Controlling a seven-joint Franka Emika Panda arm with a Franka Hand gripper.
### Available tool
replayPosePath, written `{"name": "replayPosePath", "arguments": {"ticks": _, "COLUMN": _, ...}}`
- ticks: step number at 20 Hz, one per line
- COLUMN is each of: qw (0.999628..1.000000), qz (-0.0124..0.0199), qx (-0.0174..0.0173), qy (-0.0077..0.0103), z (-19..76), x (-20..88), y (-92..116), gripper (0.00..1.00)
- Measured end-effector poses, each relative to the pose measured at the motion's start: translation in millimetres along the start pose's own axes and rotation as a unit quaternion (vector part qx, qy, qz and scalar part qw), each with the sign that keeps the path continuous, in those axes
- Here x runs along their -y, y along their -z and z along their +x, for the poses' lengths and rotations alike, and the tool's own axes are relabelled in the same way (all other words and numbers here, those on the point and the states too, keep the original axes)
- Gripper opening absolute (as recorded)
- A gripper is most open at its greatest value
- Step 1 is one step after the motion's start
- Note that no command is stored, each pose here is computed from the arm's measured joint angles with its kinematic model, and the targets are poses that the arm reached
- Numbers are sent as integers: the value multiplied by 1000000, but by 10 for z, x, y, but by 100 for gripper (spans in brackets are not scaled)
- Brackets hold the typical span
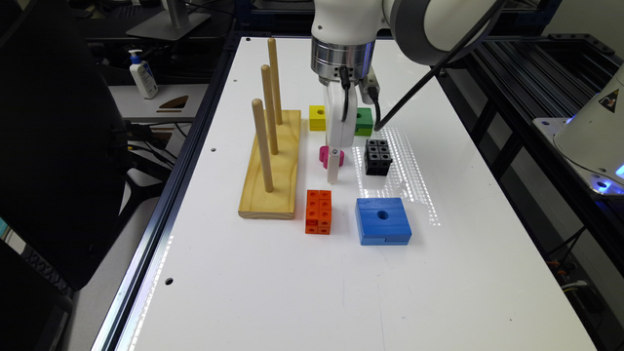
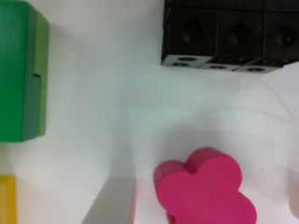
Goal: Pick up pink flower.
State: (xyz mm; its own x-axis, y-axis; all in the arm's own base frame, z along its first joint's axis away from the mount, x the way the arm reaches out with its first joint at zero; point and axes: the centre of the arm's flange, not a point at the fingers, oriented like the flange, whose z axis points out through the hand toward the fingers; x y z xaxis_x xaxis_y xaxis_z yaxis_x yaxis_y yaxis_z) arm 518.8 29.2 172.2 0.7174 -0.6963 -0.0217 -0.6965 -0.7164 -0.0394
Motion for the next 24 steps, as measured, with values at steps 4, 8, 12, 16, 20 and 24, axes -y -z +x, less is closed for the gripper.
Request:
{"name": "replayPosePath", "arguments": {"ticks": 4, "qw": 1000000, "qz": 79, "qx": -56, "qy": -4, "z": 1, "x": 1, "y": 0, "gripper": 100}}
{"name": "replayPosePath", "arguments": {"ticks": 8, "qw": 1000000, "qz": 177, "qx": -130, "qy": 0, "z": 2, "x": 2, "y": 0, "gripper": 0}}
{"name": "replayPosePath", "arguments": {"ticks": 12, "qw": 1000000, "qz": 176, "qx": -136, "qy": -9, "z": 2, "x": 1, "y": 1, "gripper": 0}}
{"name": "replayPosePath", "arguments": {"ticks": 16, "qw": 1000000, "qz": -8, "qx": -251, "qy": -642, "z": 7, "x": -4, "y": 1, "gripper": 0}}
{"name": "replayPosePath", "arguments": {"ticks": 20, "qw": 1000000, "qz": -27, "qx": -261, "qy": -684, "z": 7, "x": -4, "y": 1, "gripper": 0}}
{"name": "replayPosePath", "arguments": {"ticks": 24, "qw": 999999, "qz": 205, "qx": -701, "qy": -906, "z": 10, "x": -5, "y": 7, "gripper": 0}}
